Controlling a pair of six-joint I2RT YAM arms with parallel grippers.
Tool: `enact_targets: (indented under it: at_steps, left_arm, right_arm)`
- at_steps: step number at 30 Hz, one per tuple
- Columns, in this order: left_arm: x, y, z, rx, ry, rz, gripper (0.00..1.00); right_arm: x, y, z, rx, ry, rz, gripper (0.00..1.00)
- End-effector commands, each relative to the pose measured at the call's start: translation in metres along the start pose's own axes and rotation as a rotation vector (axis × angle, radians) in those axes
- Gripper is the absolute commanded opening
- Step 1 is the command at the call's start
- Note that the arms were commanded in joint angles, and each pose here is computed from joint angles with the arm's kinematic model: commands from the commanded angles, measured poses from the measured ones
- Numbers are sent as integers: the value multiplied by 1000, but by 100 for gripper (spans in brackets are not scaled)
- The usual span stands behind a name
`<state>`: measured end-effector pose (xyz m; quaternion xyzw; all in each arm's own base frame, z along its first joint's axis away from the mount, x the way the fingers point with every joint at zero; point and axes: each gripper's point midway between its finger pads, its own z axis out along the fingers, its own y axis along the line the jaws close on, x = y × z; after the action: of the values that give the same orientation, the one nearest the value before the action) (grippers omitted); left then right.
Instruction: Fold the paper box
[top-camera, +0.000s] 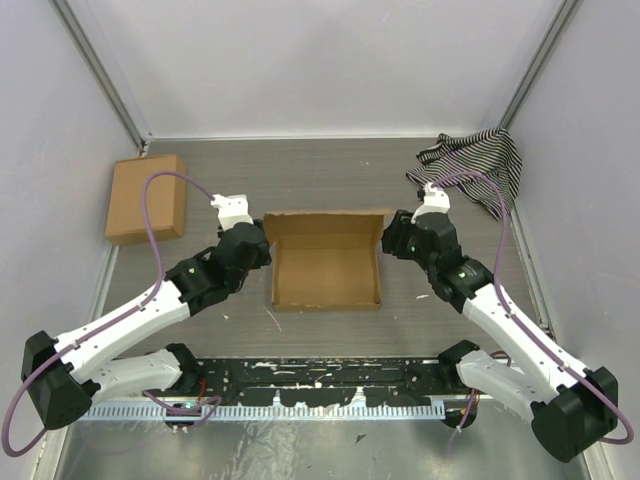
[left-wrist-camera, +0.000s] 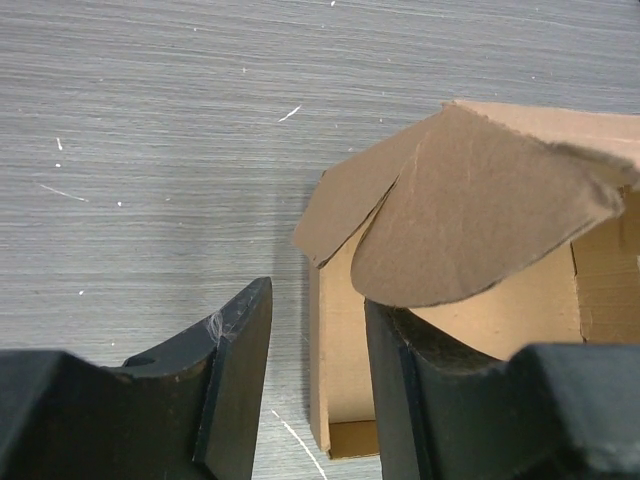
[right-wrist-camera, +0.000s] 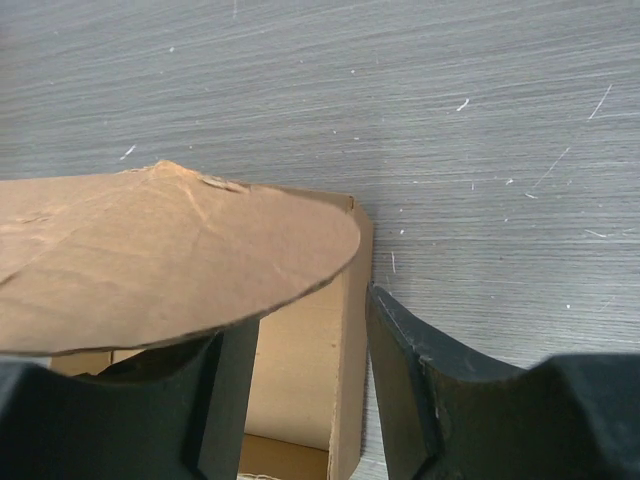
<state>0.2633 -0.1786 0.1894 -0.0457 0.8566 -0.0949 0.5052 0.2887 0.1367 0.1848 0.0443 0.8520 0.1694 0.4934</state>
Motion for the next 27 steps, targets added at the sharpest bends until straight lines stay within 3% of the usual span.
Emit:
enact_targets:
  at_steps: [1,13,19,27]
  left_arm:
    - [-24,-6,-4,13,-63,-22,49]
    - [-33,-18,6,3,-67,25,43]
    - [-38,-16,5,-3,-86,34,32]
    - [-36,-32,3,67,-66,-14,1]
  right_arm:
    - [-32,19,-16,-96,-126,8,52]
    - [-36,18,-26,-88,-104,-36,52]
    - [-37,19,-27,-96,-103,-39,52]
    - [-34,26,-26,-136,-87,-39,52]
